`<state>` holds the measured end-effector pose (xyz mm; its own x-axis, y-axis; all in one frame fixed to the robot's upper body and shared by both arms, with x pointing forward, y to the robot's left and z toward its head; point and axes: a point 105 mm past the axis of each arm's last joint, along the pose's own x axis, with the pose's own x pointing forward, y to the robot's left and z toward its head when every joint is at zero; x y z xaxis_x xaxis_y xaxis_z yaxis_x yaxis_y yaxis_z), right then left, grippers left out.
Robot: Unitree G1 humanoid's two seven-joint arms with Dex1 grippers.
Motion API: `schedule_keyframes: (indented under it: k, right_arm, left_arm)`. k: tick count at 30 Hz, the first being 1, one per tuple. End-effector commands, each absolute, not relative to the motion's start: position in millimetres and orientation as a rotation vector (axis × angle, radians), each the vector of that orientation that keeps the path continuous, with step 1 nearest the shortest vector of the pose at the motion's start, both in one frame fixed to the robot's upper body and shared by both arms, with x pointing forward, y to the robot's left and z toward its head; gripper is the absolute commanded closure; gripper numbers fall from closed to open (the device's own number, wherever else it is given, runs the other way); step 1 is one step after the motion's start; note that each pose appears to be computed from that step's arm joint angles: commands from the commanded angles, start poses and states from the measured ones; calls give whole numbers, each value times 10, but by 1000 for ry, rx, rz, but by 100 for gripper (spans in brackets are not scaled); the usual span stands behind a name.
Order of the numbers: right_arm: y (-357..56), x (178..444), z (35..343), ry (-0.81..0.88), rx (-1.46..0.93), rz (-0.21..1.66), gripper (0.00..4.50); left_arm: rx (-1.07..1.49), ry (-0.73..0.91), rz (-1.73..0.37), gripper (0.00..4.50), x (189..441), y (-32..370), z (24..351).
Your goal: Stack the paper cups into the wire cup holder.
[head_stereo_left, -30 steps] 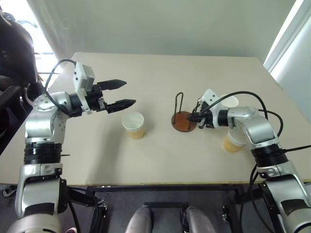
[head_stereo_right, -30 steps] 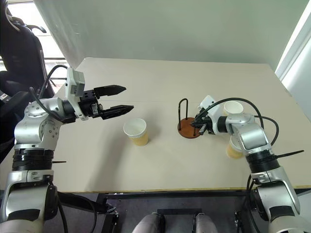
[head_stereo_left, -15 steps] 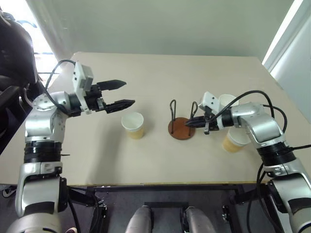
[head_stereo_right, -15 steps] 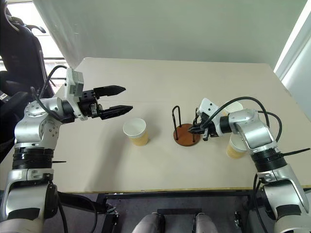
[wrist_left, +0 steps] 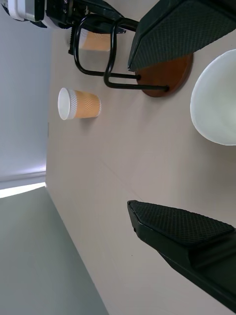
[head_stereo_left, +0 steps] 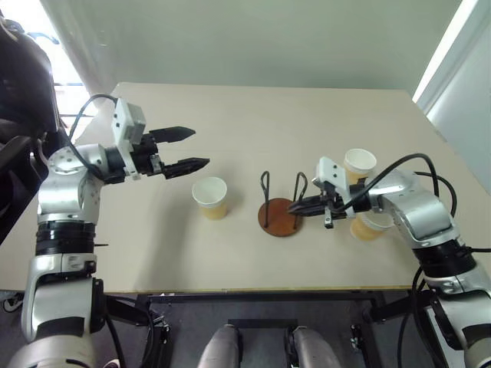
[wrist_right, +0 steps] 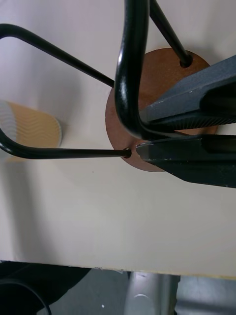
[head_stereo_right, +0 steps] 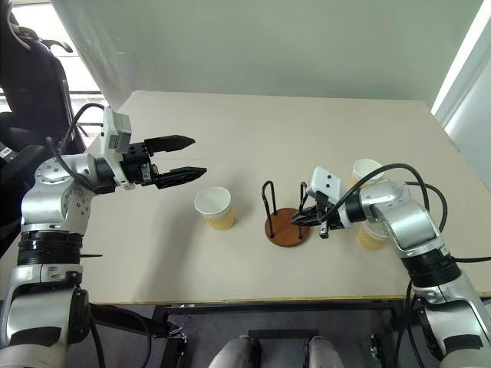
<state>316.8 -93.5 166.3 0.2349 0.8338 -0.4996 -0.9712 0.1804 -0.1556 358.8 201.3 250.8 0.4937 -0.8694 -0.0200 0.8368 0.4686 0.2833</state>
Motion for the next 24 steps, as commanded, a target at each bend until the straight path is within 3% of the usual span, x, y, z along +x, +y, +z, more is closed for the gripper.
schedule_keyframes:
  k: [1,16,17,19,24]
  right_arm:
    - [-882,3097,1744,295,-504,1337,446]
    - [-894,3125,1648,320,-549,1339,446]
    - [-907,3130,1636,325,-555,1338,396]
    - [-924,3141,1627,330,-561,1335,346]
    - [-961,3180,1619,330,-584,1311,172]
  left_arm:
    - [302,-178,-1049,0,3579,2009,2643]
    - [317,-191,-1035,0,3577,1987,2668]
    - [319,-192,-1034,0,3577,1982,2673]
    - [321,-194,-1033,0,3578,1975,2681]
    - [321,-194,-1030,0,3578,1951,2691]
